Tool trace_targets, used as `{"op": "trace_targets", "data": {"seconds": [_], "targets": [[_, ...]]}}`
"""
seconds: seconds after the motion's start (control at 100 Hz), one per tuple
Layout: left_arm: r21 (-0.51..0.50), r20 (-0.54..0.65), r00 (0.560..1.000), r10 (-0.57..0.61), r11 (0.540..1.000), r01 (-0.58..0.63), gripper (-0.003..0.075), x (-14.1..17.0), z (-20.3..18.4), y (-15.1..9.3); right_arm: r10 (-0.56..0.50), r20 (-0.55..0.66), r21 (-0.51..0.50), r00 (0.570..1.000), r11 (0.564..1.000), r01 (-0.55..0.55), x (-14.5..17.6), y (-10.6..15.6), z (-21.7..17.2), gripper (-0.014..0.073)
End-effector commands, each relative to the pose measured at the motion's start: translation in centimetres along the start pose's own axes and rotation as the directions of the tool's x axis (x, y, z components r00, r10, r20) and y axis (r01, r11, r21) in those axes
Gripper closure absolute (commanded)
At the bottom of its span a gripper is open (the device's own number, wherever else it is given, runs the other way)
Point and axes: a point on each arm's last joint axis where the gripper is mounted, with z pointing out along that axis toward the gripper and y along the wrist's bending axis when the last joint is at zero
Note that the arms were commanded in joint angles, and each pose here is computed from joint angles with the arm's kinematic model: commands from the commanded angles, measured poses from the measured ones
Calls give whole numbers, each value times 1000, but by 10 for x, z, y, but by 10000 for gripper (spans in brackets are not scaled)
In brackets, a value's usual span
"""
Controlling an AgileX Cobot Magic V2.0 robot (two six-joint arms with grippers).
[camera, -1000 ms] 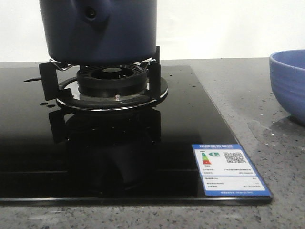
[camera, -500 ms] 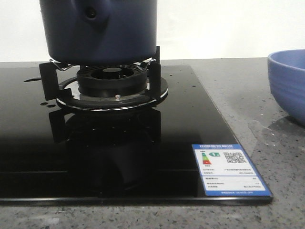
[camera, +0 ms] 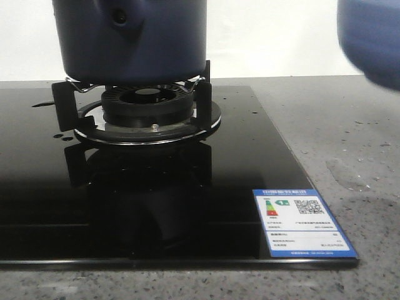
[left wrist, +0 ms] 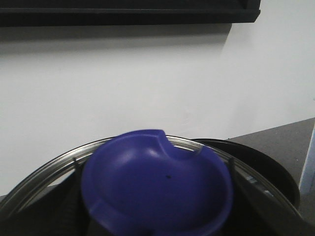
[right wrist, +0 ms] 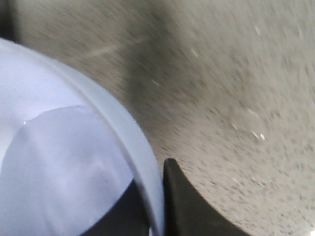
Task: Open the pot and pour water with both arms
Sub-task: 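Lift the water-filled bowl with the right gripper toward the saucepan, then tilt the bowl over the saucepan with the right gripper to pour water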
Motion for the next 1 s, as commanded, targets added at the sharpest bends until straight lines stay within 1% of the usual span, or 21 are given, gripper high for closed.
{"op": "trace_targets", "data": {"seconds": [0.0,0.15,0.27,0.38,0.6,0.67,0.81,0.99], "targets": [[-1,69,997,-32,999,32,395,-18,-4,-2,-38,114,-70,993,996,47,-18,20,-32,657],[-16,69,997,-37,999,38,395,-19,-4,0,-128,140,-120,982,982,145,-44,49,-56,656],[-49,75,995,-59,997,63,395,-19,-4,3,-198,152,-164,968,961,223,-65,73,-63,648],[-64,75,995,-59,996,64,395,-19,-4,4,-247,154,-203,957,940,275,-83,96,-61,636],[-82,75,995,-59,995,65,395,-19,-5,6,-333,212,-277,919,881,383,-114,148,-55,636],[-82,75,995,-59,995,65,395,-19,-5,6,-365,237,-281,900,861,423,-121,163,-51,636],[-82,75,995,-59,995,65,395,-19,-5,6,-416,296,-249,860,835,490,-132,189,-38,636],[-82,75,995,-59,995,65,395,-19,-5,6,-437,360,-198,824,828,525,-138,212,-19,636]]}}
